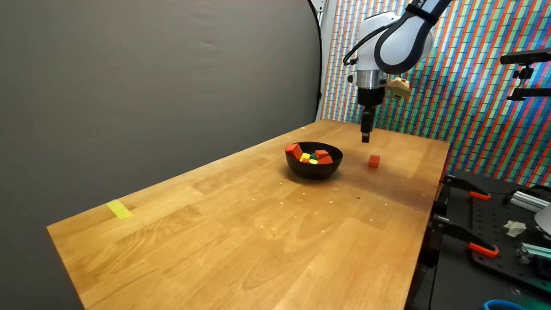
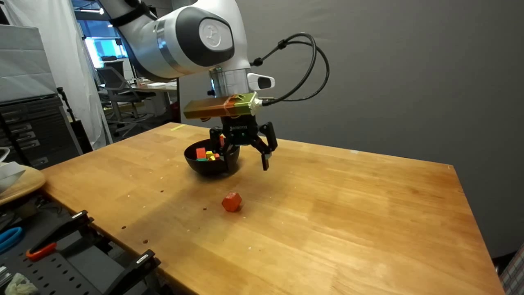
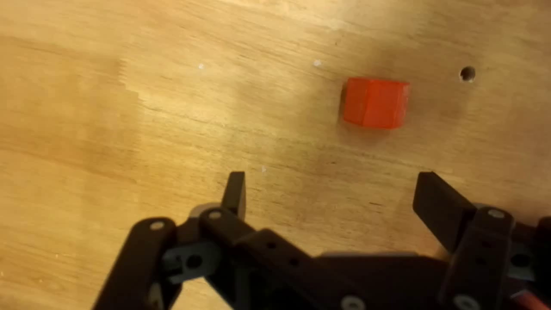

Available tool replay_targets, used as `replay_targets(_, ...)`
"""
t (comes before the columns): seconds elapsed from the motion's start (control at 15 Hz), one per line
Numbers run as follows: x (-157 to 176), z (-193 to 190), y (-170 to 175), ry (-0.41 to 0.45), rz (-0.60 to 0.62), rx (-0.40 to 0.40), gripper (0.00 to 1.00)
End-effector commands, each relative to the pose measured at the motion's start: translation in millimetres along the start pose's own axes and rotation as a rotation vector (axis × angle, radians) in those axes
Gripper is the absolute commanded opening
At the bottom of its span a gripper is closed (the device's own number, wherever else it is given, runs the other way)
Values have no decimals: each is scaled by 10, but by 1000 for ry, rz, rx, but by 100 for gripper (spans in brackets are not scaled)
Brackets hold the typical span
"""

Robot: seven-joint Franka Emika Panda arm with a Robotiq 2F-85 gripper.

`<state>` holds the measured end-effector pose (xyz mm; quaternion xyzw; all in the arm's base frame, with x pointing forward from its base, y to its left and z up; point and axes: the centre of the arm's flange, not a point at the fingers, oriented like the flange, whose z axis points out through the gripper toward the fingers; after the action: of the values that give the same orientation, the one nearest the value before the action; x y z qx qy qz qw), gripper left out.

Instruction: Put the blocks in the bowl

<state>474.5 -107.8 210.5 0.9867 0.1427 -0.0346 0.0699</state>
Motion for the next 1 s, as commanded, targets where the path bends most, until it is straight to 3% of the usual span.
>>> replay_targets(0.0, -486, -234, -41, 88, -175, 4, 100)
replay_targets(0.13, -556, -267, -112, 159, -241, 8, 100)
replay_targets(0.2, -331, -112, -39, 80, -172, -4, 100)
replay_targets(0.33, -417, -151, -99, 113, -212, -5, 100)
replay_targets(0.93, -284, 342, -71, 82, -199, 107, 100)
